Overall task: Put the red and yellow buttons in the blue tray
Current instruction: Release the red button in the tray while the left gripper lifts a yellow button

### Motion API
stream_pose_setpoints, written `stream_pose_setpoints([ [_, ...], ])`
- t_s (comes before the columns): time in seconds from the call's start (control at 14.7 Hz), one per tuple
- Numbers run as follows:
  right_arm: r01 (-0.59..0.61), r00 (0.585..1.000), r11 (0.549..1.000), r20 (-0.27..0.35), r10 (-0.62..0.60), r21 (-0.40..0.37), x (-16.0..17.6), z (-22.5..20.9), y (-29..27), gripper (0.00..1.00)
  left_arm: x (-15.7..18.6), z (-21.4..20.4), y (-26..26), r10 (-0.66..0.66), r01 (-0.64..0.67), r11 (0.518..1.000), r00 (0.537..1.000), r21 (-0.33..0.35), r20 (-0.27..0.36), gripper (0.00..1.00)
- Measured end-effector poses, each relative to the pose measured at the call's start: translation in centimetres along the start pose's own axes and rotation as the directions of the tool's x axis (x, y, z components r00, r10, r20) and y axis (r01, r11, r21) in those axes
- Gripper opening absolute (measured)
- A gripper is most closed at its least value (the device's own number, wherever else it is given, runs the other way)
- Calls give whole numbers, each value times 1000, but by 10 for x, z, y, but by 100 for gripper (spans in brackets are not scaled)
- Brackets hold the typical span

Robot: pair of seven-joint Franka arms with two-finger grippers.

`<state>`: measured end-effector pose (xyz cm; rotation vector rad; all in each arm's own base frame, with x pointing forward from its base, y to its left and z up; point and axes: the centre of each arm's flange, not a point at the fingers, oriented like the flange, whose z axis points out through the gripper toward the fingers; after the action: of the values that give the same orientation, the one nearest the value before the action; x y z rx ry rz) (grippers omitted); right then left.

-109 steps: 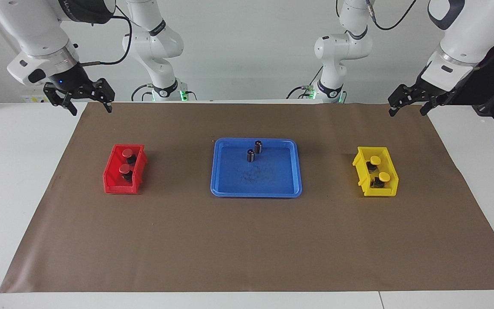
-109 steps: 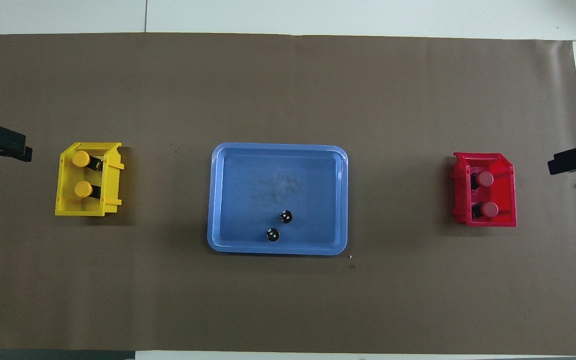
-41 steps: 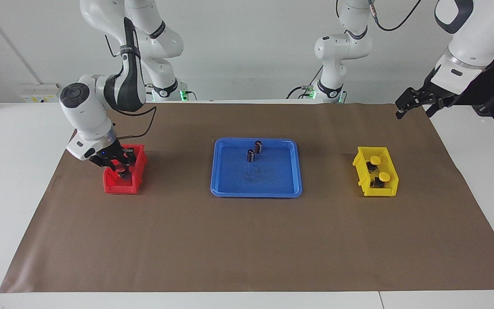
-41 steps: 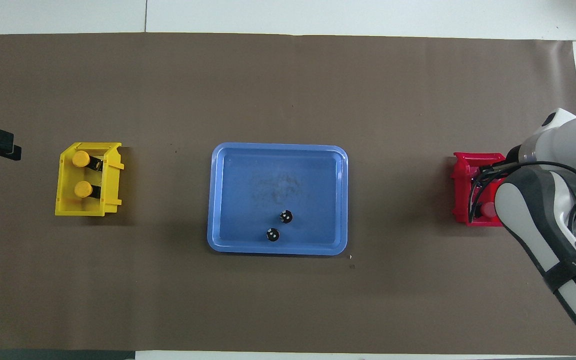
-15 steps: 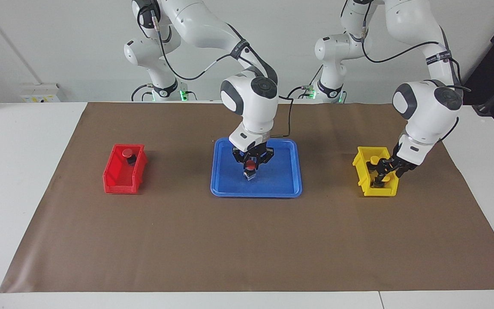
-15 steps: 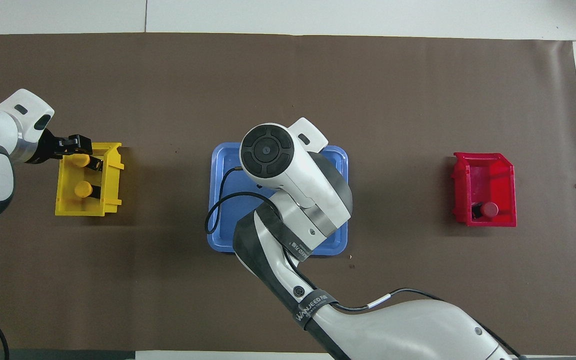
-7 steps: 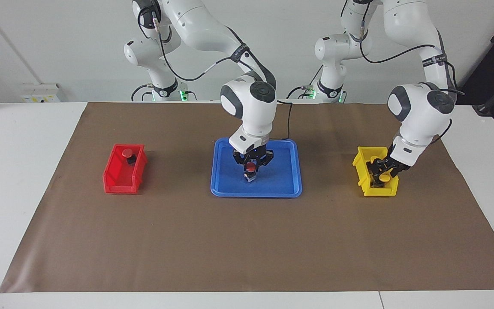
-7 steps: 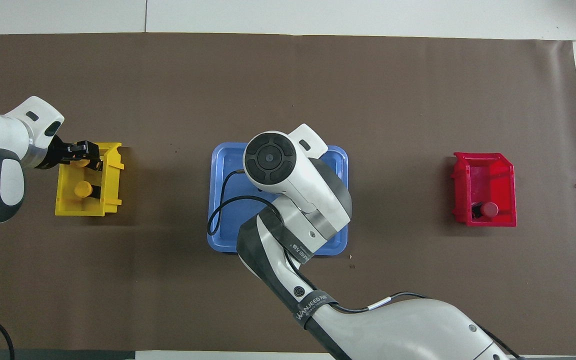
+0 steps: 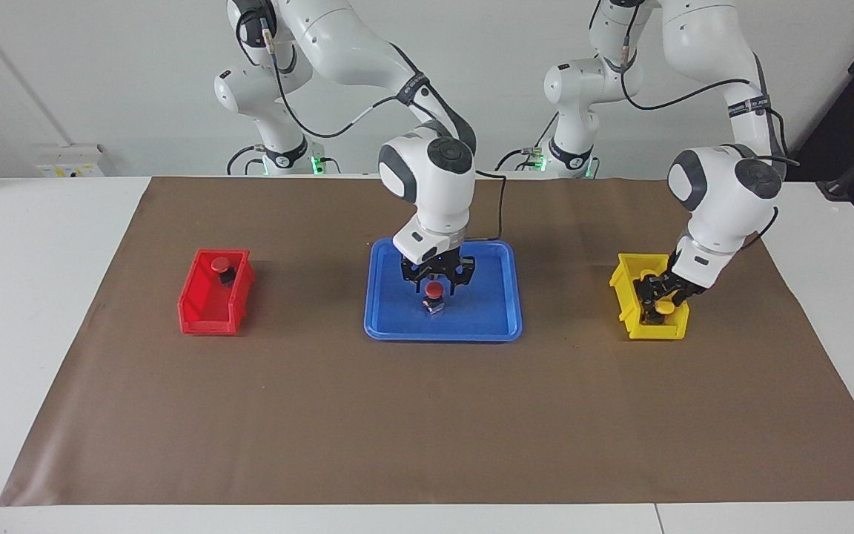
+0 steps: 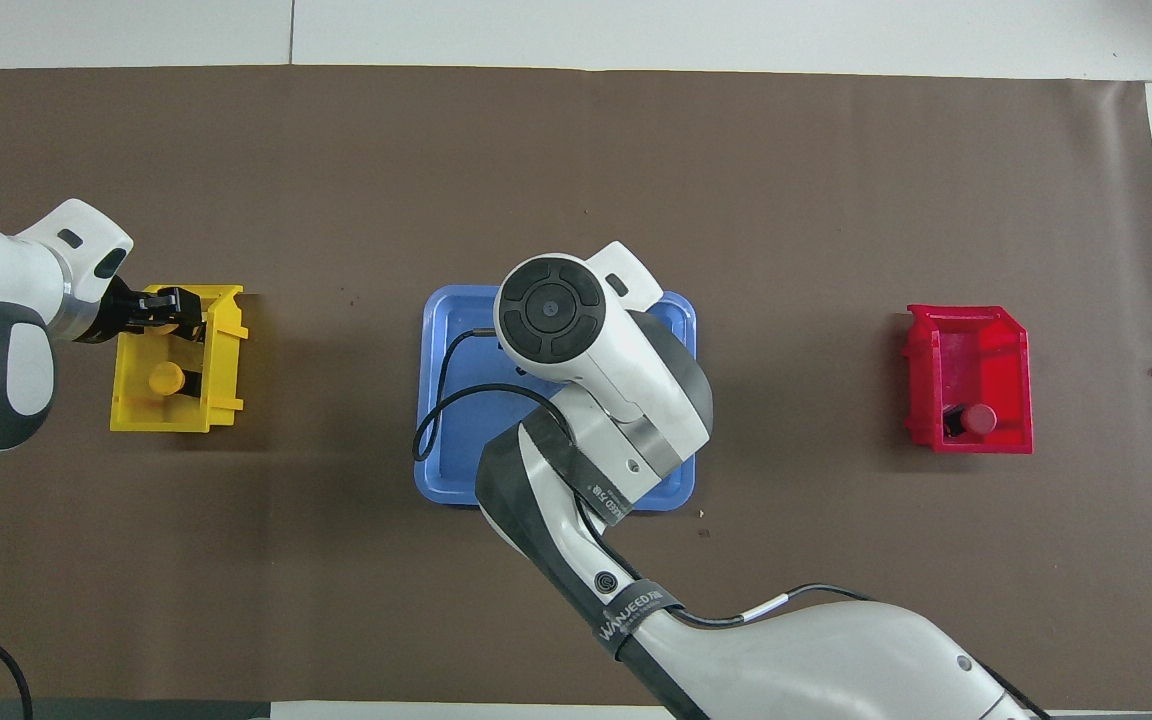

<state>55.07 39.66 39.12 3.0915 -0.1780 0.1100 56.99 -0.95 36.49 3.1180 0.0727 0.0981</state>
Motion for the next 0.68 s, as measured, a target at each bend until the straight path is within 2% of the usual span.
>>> stream_pose_setpoints([
  [0.07, -11, 1000, 1000, 7, 11, -8, 9, -14, 11, 89, 0, 1, -1, -2, 2, 1000, 1000, 0, 1, 70],
  [0.14, -11, 1000, 1000, 13, 11, -13, 20, -31, 30, 87, 0, 1, -2, -4, 4, 1000, 1000, 0, 1, 61],
  [0.2, -4, 1000, 1000, 19, 4, -15, 32, -48, 57, 87, 0, 1, -2, -6, 6, 1000, 1000, 1, 0, 48],
  [0.41, 69, 996, 998, 50, -69, -10, 59, -85, 187, 86, 0, 1, -3, -15, 15, 1000, 1000, 1, -1, 42],
  [0.55, 129, 989, 992, 78, -128, 3, 53, -92, 277, 84, 0, -1, -3, -23, 23, 1000, 1000, 1, 1, 42],
  [0.68, 173, 978, 985, 111, -174, 20, 39, -85, 356, 83, 4, -21, -1, -25, 24, 1000, 998, 5, 54, 42],
])
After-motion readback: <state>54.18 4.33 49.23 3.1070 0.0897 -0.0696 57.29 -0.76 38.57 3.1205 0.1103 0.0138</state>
